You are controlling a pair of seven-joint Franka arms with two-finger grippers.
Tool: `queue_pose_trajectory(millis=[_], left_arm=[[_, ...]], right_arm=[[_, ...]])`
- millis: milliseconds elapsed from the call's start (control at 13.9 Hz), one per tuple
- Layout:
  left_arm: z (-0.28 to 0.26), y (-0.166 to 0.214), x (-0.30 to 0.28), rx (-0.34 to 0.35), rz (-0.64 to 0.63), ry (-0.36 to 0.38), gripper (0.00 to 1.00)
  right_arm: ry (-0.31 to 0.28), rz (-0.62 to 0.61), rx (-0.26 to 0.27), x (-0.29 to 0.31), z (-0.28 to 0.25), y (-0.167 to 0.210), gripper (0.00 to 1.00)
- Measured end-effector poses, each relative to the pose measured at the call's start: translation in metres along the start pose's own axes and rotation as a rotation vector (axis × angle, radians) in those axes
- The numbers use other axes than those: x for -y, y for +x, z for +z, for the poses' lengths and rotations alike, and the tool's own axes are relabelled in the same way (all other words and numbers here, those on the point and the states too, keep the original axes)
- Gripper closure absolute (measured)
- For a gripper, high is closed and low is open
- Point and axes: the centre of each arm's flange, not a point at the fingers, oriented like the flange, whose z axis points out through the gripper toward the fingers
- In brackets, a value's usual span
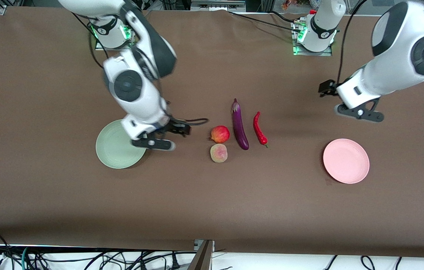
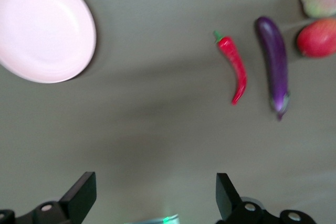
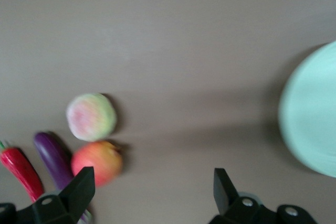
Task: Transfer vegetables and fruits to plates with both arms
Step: 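Reach the right gripper to the peach while the left gripper reaches the chili, then grasp the peach with the right gripper while the left gripper grasps the chili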
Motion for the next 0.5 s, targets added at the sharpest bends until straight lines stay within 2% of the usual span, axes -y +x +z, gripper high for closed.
queue_pose_trajectory(millis=[288, 503], left_arm=[[0.089, 0.058, -0.043, -0.008, -0.151, -0.016, 0.0], [0.171, 0.088, -0.095, -0.032, -0.252, -0.013, 0.0]], right_arm=[[0.067, 0.057, -0.05, 0.042, 0.077, -0.013, 0.0], [0.104, 0.085, -0.075, 0.054, 0.105, -0.015, 0.0]])
